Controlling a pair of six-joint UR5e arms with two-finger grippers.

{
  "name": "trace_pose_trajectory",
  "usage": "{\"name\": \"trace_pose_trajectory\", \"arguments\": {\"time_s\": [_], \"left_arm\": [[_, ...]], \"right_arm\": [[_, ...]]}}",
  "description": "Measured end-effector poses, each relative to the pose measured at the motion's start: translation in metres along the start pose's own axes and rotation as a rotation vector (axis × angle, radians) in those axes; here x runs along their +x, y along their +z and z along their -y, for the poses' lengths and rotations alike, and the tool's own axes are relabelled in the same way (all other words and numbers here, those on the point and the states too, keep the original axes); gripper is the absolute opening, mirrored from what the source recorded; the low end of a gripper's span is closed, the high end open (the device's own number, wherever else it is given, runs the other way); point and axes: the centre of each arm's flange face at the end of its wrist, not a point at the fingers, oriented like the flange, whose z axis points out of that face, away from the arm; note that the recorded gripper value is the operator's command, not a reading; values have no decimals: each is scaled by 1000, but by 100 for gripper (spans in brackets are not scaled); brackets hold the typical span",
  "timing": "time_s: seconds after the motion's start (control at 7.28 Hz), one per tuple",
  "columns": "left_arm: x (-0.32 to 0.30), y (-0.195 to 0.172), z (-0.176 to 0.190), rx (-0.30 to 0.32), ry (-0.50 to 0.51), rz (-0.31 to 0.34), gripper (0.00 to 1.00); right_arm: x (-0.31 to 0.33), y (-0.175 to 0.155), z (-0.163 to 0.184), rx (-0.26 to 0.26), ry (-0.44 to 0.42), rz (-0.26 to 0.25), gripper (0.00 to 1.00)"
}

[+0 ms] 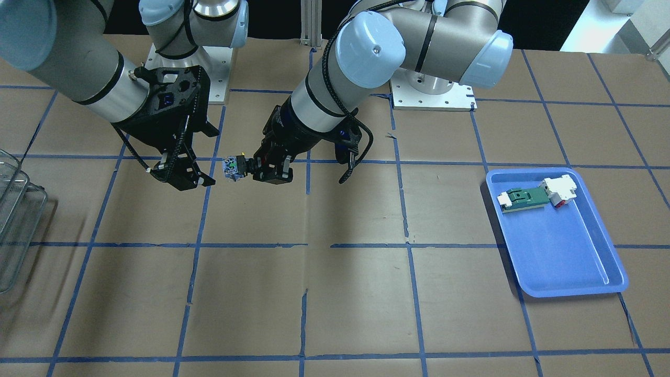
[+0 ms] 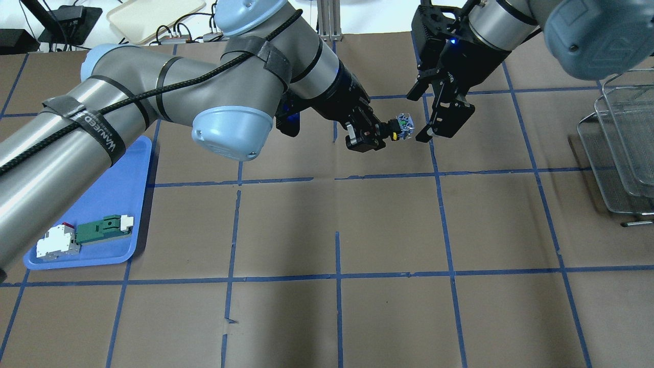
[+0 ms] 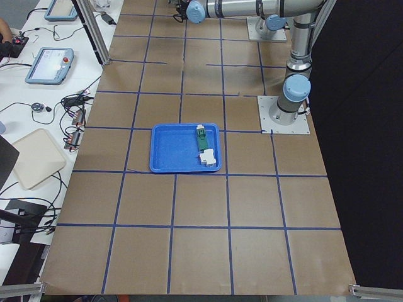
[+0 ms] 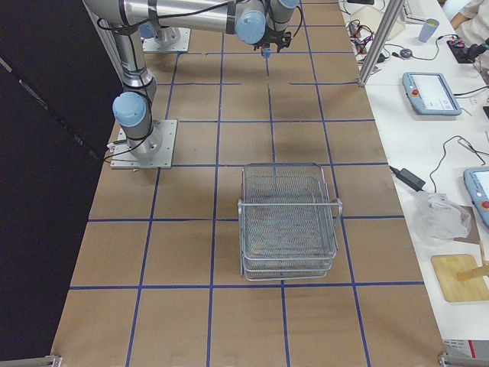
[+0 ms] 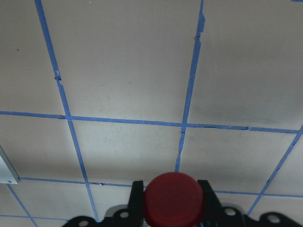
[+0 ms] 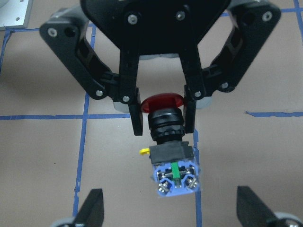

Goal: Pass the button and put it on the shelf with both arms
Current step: 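Close the right gripper on the button body below the left gripper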

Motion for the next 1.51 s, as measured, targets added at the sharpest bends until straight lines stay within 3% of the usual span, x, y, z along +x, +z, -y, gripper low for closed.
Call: {"name": "trace_pose_trajectory", "arguments": {"time_s": [1.24,1.37,1.51], "left_arm": [[-3,-6,-3,-6,7,-7,0],[-4,-7,-4,-7,8,-8,0],[-4,-7,-4,-8,8,-9,0]], "right_arm": [[3,29,16,-12,-50,4,99],[2,31,16,-13,-47,11,64],[0,30,16,-16,-47,11,43]]}}
